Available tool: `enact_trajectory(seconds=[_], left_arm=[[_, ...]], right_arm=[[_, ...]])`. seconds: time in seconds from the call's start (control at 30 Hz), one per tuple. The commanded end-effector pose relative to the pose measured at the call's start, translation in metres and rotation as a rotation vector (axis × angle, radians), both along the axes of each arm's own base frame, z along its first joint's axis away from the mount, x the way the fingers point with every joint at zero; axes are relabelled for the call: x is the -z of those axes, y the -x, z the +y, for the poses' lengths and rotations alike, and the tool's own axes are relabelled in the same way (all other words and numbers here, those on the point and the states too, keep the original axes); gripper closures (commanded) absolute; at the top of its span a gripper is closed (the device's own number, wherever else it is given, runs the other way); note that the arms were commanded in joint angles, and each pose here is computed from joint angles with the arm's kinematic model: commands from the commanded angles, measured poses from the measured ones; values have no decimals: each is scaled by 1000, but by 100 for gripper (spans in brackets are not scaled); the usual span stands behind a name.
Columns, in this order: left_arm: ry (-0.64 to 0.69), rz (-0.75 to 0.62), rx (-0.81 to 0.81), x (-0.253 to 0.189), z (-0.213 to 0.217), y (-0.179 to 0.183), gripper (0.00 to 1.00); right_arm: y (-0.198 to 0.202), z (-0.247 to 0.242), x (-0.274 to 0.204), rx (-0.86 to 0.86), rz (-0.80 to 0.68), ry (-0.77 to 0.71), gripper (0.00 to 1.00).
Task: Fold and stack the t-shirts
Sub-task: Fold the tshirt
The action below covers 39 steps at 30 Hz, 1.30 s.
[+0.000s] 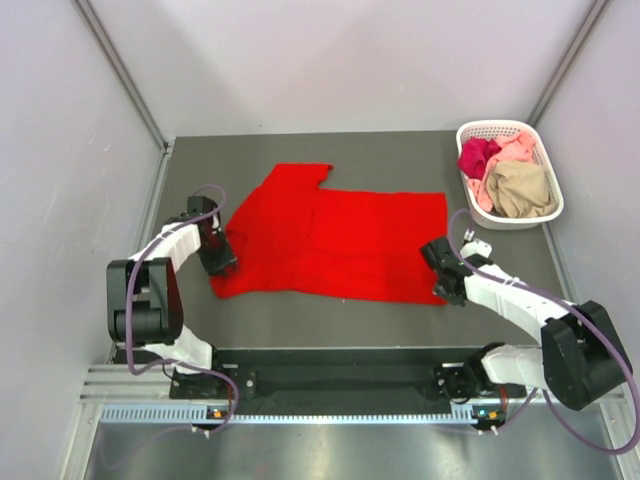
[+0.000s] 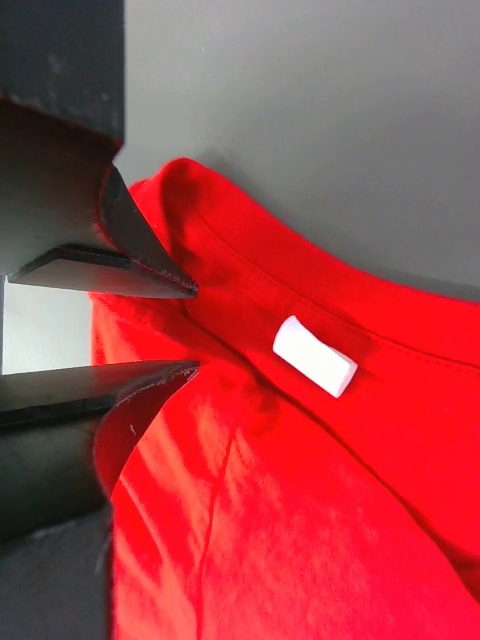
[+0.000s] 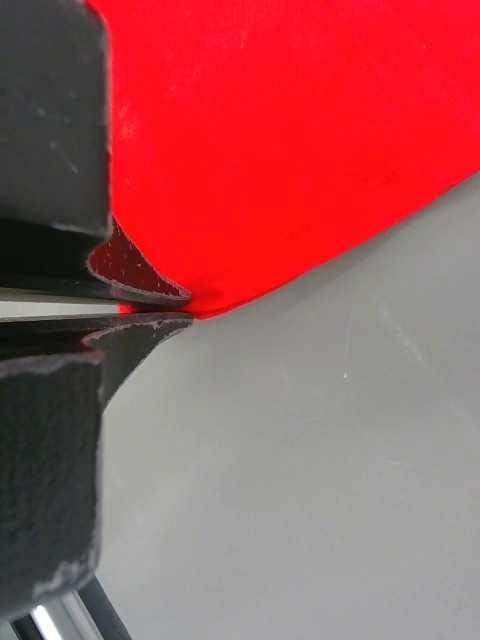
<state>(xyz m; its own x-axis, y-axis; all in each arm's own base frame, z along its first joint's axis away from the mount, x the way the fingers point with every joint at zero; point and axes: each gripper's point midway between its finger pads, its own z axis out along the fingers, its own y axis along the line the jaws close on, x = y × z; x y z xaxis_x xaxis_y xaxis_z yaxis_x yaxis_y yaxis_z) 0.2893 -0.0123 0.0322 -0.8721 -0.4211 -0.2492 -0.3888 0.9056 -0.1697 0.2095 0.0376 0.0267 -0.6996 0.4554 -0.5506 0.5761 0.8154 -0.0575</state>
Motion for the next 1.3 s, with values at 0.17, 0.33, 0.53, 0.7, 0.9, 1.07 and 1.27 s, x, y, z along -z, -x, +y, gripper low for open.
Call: enact_trajectory(seconds=[0.17, 0.33, 0.53, 0.7, 0.9, 1.07, 1.27], left_arm=[[19, -10, 43, -3, -8, -18, 77], [35, -101, 59, -25, -13, -43, 100], [-3, -134, 50, -34, -6, -68, 100], [-21, -80, 70, -20, -5, -74, 99], [27, -131, 107, -35, -19, -86, 86], [-177, -54, 6, -49, 20, -80, 69], [-364, -120, -154, -95, 59, -59, 62]], right_arm=[[-1, -8, -6, 13, -29, 17, 100], [2, -11, -4, 17, -24, 29, 100], [8, -19, 1, 31, 1, 55, 100], [9, -21, -2, 42, -6, 54, 100], [6, -16, -9, 25, -5, 34, 100], [0, -2, -28, -14, -26, -37, 93], [-23, 45, -81, -197, -189, -228, 71]])
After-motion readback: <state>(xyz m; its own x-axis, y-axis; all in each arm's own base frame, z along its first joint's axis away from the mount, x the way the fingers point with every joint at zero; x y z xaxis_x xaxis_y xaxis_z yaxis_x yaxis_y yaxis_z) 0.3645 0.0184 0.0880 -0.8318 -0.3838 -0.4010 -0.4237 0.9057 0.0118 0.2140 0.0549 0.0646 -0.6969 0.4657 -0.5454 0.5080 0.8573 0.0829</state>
